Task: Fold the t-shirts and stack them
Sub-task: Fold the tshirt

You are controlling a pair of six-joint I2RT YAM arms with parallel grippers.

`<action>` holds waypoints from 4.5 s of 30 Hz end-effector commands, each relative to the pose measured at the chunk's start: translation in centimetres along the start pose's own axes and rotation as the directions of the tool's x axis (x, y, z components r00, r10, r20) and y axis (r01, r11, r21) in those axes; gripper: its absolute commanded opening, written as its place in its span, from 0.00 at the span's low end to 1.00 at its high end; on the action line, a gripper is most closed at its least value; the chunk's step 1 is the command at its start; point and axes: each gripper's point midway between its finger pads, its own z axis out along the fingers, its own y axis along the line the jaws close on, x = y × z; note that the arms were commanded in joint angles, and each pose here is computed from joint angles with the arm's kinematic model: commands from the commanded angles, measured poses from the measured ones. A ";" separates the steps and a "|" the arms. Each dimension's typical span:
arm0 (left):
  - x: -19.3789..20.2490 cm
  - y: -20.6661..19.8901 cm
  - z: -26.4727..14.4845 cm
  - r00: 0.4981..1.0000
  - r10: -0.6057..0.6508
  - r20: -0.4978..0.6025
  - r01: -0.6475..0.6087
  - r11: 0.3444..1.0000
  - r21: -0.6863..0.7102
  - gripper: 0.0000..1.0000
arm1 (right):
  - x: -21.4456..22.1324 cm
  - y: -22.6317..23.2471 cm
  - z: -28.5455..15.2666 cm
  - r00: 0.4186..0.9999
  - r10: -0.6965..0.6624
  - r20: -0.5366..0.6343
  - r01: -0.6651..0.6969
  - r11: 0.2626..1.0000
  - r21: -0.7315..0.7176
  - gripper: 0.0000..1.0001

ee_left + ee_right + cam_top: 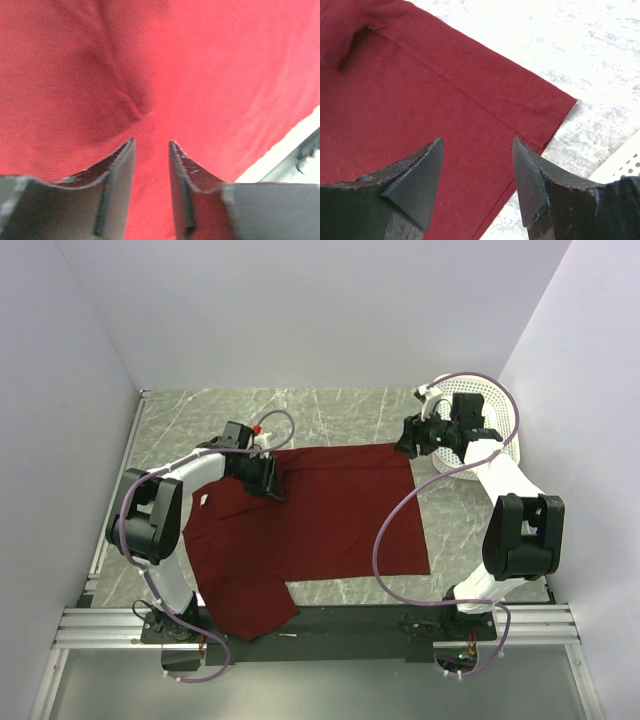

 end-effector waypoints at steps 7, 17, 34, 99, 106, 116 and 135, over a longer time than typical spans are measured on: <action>-4.6 -1.2 -7.0 0.950 0.110 0.292 -0.065 0.985 -0.160 0.41 | -1.9 1.2 -1.6 0.997 -0.065 0.042 0.066 0.997 -0.027 0.64; -2.7 -2.7 -24.5 0.570 -0.003 0.821 0.239 0.957 -0.163 0.99 | 4.5 17.4 -4.7 0.715 -0.682 0.150 0.680 0.631 -0.372 0.85; 5.1 -4.4 -33.2 0.340 -0.125 0.932 0.347 0.938 -0.001 0.95 | 19.9 45.2 -3.0 0.343 -0.869 0.357 0.720 -0.001 -0.694 0.74; 6.3 -1.7 -13.4 0.917 -0.231 0.326 0.284 0.951 -0.124 0.60 | -0.1 24.4 3.9 0.955 -0.296 0.013 0.247 0.775 -0.582 0.63; 6.5 1.9 -8.1 0.962 -0.248 0.113 0.273 0.890 -0.366 0.58 | -2.5 20.0 1.3 0.975 -0.207 0.081 0.219 0.827 -0.517 0.63; 7.2 4.5 -4.8 0.972 -0.232 -0.040 0.186 0.859 -0.478 0.46 | -2.7 18.7 0.4 0.985 -0.149 0.090 0.174 0.840 -0.514 0.64; 8.9 5.1 -3.8 0.960 -0.233 -0.153 0.133 0.865 -0.483 0.34 | -2.6 18.4 0.5 0.987 -0.135 0.086 0.160 0.841 -0.517 0.64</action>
